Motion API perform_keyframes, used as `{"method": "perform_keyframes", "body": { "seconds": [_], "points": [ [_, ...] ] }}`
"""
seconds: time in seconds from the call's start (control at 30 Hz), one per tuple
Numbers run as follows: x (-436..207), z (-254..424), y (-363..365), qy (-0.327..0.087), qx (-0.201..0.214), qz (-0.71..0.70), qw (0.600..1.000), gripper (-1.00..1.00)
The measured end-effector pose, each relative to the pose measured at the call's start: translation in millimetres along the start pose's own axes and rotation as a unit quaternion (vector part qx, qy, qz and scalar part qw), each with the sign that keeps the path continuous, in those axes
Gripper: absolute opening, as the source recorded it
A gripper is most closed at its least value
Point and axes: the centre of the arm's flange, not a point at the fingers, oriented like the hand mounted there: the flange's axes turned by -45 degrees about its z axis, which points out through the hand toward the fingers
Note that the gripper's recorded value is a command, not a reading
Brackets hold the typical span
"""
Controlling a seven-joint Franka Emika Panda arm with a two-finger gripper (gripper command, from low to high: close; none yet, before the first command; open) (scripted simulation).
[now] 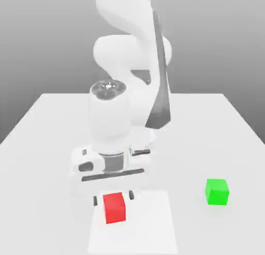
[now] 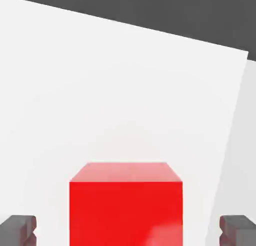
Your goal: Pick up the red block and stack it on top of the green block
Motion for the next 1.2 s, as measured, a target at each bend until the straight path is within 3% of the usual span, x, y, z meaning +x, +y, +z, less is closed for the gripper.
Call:
{"method": "perform_keyframes", "body": {
  "seconds": [0.23,0.43,0.7,0.93,1.2],
  "points": [
    [0,-1,0,0.000,0.000,0.000,1.000,-1.00],
    [0,-55,0,0.000,0.000,0.000,1.000,-1.00],
    [25,-86,-147,0.005,0.005,-0.147,0.989,-1.00],
    [-1,-99,-271,0.001,0.002,-0.265,0.964,-1.00],
    [-4,-67,-289,0.002,-0.003,-0.280,0.960,-1.00]
  ]
}}
